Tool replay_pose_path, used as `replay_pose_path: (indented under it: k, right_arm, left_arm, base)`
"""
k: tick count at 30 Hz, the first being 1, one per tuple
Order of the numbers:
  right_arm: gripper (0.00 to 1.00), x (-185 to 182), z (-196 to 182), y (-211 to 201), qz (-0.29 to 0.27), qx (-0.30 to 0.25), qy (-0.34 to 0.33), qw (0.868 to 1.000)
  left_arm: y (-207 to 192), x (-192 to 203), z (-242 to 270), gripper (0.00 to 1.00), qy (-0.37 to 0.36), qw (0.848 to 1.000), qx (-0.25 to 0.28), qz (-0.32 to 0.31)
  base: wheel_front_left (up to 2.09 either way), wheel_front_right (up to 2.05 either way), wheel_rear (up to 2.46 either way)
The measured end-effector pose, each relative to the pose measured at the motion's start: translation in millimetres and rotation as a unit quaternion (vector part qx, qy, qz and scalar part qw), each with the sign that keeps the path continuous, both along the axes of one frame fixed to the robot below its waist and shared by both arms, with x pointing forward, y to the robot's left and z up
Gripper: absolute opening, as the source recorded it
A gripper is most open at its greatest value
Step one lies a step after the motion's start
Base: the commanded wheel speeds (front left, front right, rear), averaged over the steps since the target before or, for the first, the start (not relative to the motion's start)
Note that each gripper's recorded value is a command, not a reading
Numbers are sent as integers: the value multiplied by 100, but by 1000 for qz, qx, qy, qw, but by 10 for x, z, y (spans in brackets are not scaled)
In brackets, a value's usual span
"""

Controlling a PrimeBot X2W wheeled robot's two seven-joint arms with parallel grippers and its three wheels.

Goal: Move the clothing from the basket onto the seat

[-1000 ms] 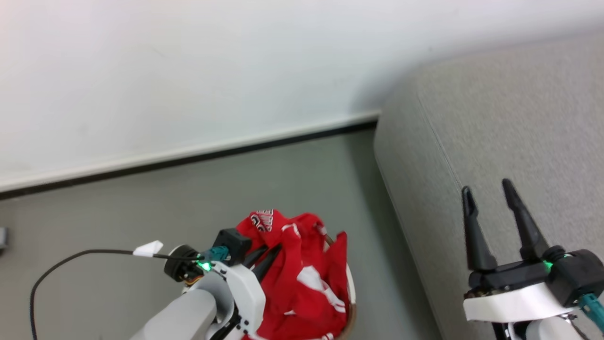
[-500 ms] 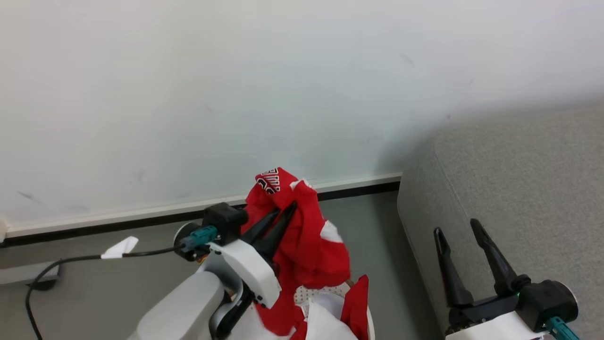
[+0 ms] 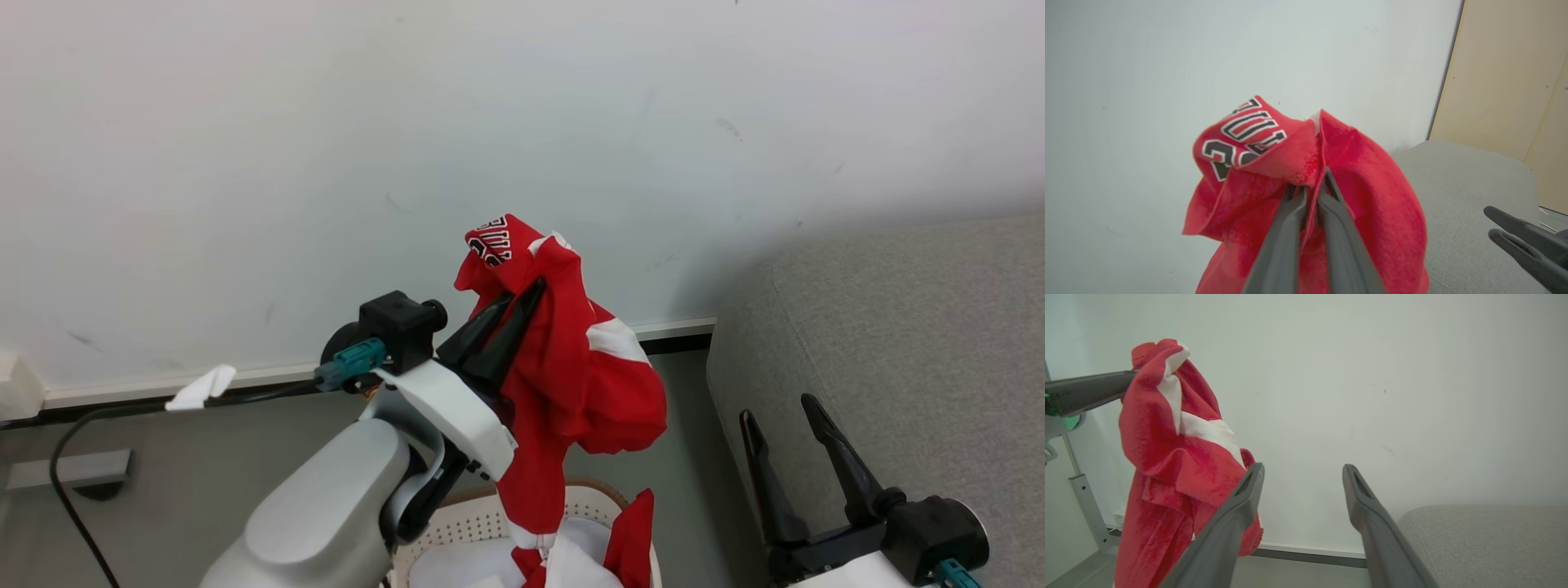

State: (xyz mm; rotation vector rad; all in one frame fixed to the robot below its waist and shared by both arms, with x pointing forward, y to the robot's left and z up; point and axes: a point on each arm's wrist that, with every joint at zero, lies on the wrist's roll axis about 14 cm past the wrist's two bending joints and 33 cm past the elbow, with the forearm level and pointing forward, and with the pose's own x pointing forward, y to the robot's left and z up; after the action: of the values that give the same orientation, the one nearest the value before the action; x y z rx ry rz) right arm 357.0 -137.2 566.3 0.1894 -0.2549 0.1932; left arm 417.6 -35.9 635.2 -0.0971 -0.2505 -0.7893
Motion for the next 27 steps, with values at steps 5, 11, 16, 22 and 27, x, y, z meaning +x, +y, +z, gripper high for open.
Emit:
replay_pose_path:
  k: [5,11,16,22,27]
  right_arm:
    - [100,8,-37,64,9,-2,6,1000]
    - [100,36,-94,221,33,-15,14,999]
    - [100,106,-100,365,55,-37,15,998]
    - [100,220,-239,560,92,-70,36,993]
    - [100,316,-331,671,121,-92,53,987]
  left_arm:
    - [-15,-9,33,0,-1,1000,-4,-3]
    - [-13,2,41,0,1,1000,-8,-4]
    - [-35,-12,59,0,2,1000,-11,-8]
    - [-110,-118,75,0,3,1000,-17,-23]
    - [-121,-214,103,0,1,999,-22,-29]
  base:
    - [0,0,0]
    - [0,0,0]
    - [0,0,0]
    - [0,0,0]
    - [0,0,0]
